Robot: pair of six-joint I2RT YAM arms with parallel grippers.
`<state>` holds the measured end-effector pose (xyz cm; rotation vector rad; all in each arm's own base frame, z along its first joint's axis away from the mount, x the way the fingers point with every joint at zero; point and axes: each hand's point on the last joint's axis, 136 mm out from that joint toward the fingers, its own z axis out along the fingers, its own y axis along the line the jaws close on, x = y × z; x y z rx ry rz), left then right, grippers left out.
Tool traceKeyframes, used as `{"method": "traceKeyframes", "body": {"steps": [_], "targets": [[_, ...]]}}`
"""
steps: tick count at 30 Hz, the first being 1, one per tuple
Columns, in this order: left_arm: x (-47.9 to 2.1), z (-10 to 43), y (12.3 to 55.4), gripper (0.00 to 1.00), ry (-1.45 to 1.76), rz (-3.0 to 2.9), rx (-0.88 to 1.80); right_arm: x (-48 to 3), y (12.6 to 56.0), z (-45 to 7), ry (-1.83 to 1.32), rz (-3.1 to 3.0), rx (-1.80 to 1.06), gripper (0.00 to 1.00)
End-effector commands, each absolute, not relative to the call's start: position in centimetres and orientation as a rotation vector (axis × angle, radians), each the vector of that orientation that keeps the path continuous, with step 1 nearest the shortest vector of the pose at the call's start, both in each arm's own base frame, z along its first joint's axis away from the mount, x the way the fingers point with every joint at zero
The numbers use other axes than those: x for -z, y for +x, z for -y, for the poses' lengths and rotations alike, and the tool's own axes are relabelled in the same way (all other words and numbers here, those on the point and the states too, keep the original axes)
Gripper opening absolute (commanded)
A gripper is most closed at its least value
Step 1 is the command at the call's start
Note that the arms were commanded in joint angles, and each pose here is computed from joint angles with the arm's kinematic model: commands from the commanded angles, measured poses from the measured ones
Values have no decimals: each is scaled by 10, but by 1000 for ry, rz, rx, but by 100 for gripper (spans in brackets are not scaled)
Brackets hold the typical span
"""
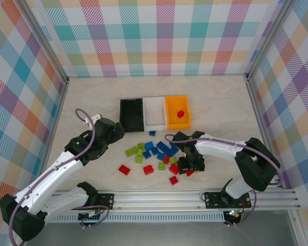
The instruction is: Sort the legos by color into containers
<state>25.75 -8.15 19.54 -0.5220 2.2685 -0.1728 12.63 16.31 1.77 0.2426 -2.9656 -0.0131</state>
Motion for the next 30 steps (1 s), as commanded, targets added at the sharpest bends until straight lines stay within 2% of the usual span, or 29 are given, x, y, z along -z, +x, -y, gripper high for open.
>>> {"method": "traceKeyframes", "body": {"steps": [1, 6, 10, 18, 20, 26, 30], "targets": [[-191, 77, 255, 100, -524, -2279, 158, 9, 132, -150, 253, 3013, -97, 63], [-191, 76, 254, 100, -527, -2281, 156, -5, 143, -139, 262, 3048, -217, 66], [-191, 77, 255, 100, -530, -2279, 164, -17, 147, -139, 256, 3084, -208, 71], [-189, 77, 256, 100, -536, -2280, 170, 14, 129, -143, 182, 3003, -150, 73], [-189, 77, 255, 100, -535, -2283, 163, 21, 123, -147, 173, 2977, -134, 71], [-191, 73, 254, 100, -538, -2280, 153, 27, 122, -139, 154, 2978, -212, 59], [-192, 72, 254, 100, -542, -2276, 154, 19, 131, -136, 132, 3040, -234, 58]]}}
